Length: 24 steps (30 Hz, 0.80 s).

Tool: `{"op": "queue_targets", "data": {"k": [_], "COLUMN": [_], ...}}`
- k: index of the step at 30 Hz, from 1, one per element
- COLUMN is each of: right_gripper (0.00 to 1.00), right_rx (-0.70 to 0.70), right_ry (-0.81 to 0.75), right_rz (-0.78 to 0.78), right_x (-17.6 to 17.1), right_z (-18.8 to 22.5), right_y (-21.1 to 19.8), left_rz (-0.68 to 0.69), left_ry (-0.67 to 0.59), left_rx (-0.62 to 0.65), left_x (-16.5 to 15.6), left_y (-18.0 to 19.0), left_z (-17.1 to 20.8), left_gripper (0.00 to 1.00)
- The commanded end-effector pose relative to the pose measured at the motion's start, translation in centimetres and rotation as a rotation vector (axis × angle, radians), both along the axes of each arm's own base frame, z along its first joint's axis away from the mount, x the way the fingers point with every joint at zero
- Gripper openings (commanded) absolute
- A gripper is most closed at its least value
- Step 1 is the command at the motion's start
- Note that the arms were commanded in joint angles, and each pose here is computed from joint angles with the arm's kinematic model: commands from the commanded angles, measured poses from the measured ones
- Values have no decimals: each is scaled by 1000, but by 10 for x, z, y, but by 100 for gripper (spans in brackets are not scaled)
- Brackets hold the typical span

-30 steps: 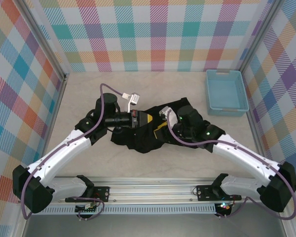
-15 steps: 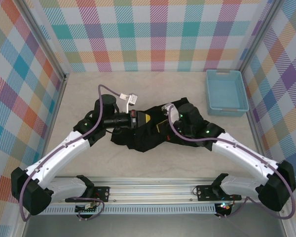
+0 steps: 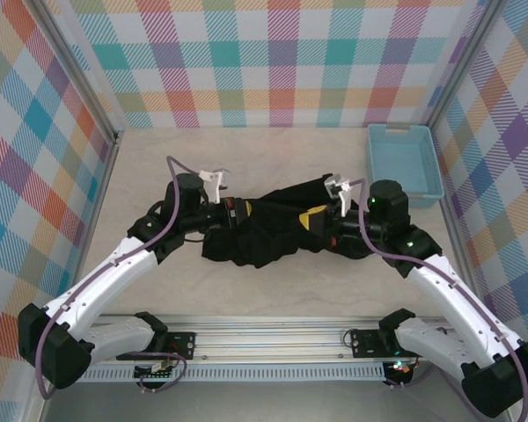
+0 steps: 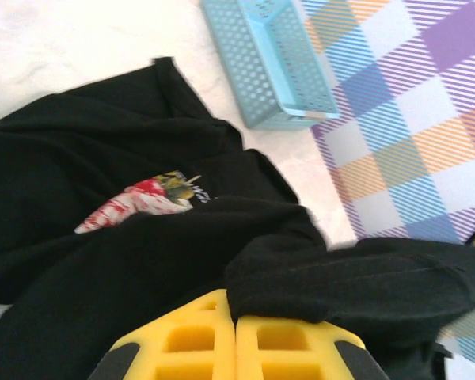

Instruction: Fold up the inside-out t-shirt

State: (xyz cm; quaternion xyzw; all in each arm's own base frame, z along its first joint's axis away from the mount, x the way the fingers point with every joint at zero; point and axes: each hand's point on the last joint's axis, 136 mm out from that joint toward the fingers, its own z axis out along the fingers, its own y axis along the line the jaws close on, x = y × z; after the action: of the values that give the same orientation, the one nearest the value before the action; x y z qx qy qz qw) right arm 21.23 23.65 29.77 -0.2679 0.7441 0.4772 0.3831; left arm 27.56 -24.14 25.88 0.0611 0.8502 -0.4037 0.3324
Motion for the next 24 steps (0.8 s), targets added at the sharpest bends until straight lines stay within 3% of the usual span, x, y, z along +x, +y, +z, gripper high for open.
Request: {"op": "queue_targets", "data": {"k": [1, 4, 9, 12, 14, 16, 20, 24], "right_gripper": [0, 0, 0, 0, 0, 0, 0, 0], "right_rx": [129, 132, 13, 46, 146, 235, 258, 214], "right_ry": [-26, -11, 65, 66, 63, 44, -6, 27], "right_rz": [90, 40, -76, -95, -71, -46, -67, -124], "right_x": [-11, -1, 17, 18, 16, 14, 10, 20], "right_z": [28, 29, 1, 8, 27, 51, 76, 63], "right_y": [2, -4, -12, -15, -18, -25, -35, -41], "left_rz": [62, 22, -40, -85, -101, -2, 189, 148], "left_ry": [7, -9, -41, -72, -81, -28, 99, 64], "left_rx": [84, 40, -41, -72, -84, 9, 250, 174], "left_x": [7, 6, -1, -6, -8, 4, 18, 18], "left_y": [17, 10, 1, -5, -6, 7, 45, 34], "left_z": [-21, -17, 1, 10, 10, -12, -58, -48], "left_gripper": [0, 0, 0, 0, 0, 0, 0, 0]}}
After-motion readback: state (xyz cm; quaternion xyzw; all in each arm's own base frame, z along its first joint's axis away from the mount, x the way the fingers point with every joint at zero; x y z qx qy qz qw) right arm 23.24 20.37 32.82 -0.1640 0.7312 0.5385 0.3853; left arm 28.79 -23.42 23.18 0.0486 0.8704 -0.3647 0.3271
